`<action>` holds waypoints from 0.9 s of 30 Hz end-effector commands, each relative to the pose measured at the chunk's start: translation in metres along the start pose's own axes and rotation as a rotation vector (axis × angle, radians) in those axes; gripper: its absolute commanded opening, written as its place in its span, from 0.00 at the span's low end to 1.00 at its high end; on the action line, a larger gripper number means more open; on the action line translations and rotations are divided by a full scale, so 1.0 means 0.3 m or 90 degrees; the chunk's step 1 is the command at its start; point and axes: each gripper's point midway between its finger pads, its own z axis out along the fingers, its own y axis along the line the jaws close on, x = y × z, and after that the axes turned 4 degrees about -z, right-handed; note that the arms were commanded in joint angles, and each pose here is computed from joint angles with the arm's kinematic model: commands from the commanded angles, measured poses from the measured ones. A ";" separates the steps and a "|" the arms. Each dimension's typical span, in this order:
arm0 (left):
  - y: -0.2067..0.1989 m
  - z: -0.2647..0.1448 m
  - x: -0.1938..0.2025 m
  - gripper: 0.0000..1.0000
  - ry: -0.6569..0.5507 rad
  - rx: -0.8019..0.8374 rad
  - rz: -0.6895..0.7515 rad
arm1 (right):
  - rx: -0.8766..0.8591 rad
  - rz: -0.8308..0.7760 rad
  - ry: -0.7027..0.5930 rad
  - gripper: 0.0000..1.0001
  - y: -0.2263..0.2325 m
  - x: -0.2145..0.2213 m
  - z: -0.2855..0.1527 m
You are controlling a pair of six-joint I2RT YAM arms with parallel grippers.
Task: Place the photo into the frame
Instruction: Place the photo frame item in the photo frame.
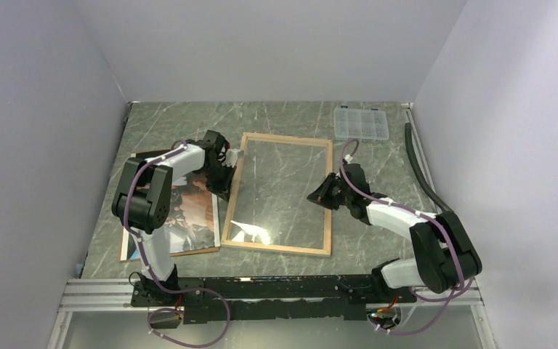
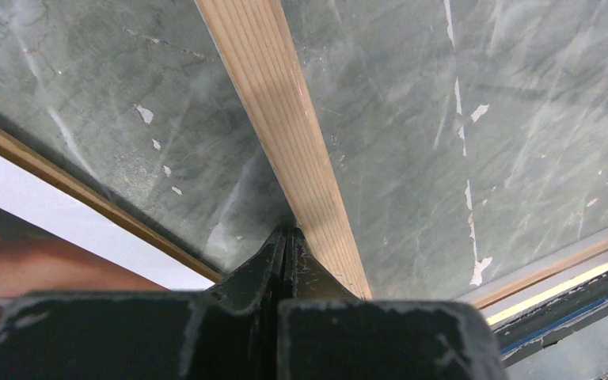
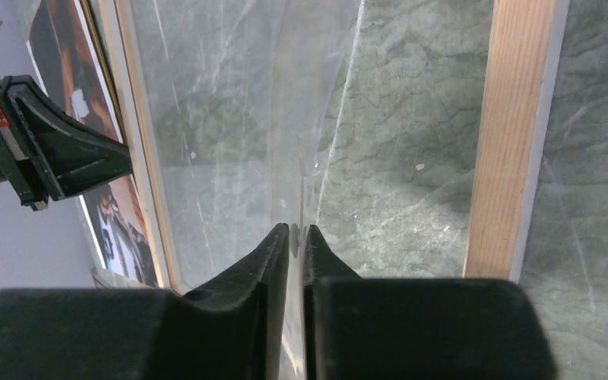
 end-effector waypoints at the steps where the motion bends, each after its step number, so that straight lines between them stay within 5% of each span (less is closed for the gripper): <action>1: -0.068 0.001 -0.041 0.03 -0.025 0.035 0.031 | -0.039 -0.048 0.013 0.23 0.089 -0.003 -0.020; 4: -0.063 -0.008 -0.043 0.03 -0.030 0.036 0.027 | -0.024 -0.061 0.020 0.42 0.079 -0.001 -0.025; 15: -0.050 -0.008 -0.029 0.03 -0.030 0.028 0.031 | 0.062 -0.115 0.050 0.79 0.006 -0.008 -0.065; 27: -0.047 -0.002 -0.022 0.03 -0.027 0.028 0.028 | 0.080 -0.123 0.051 0.82 -0.026 -0.027 -0.092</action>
